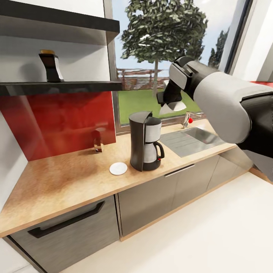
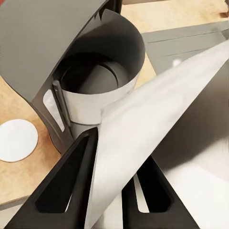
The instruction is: Set up a coffee station on the kitchen countertop: keep the coffee maker on the countertop, move the bottle of coffee from the kitchen shelf to the counter next to the coffee maker, place a paper coffee filter on top of the coffee maker, put the saucer next to the coffee maker with the coffee cup on the saucer, and place the electric kettle next to the coffee maker.
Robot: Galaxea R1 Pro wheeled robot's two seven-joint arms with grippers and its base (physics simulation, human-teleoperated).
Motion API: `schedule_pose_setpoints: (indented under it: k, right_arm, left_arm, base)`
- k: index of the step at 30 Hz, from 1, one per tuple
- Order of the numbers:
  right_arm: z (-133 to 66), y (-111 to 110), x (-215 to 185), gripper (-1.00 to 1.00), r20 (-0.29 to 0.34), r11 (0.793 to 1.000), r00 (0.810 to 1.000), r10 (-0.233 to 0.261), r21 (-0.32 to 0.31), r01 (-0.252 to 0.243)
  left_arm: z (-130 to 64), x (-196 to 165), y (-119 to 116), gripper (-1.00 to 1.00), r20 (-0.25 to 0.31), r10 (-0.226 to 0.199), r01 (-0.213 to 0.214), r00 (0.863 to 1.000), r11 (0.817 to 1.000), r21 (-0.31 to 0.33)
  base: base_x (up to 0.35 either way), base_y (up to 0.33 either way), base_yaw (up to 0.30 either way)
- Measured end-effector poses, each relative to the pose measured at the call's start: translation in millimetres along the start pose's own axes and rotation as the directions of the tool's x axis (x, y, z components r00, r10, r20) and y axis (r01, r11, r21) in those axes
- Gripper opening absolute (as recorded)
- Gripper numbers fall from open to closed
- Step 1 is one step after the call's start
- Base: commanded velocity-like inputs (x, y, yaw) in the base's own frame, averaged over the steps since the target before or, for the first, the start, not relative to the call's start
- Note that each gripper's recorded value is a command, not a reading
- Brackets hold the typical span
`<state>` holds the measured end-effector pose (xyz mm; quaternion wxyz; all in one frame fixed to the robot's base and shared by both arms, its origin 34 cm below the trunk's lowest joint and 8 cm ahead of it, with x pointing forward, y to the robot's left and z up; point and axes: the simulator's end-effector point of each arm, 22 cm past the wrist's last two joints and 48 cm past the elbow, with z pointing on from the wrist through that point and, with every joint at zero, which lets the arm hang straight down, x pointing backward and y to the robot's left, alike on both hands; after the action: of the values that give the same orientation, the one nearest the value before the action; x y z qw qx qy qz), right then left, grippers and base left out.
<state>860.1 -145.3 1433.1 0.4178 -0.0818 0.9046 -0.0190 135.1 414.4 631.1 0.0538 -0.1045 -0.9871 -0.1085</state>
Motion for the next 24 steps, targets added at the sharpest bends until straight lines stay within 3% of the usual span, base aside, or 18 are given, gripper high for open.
schedule_pose_setpoints:
  k: [24]
  right_arm:
    - [39.6, 3, 28, -1.0, -0.064, 1.0, 0.998, 0.001, -0.01, -0.002]
  left_arm:
    - [1.4, 9, -1, 1.0, -0.025, 0.005, -0.005, 1.0, 1.0, 0.003]
  base:
    - [0.0, 0.0, 0.015]
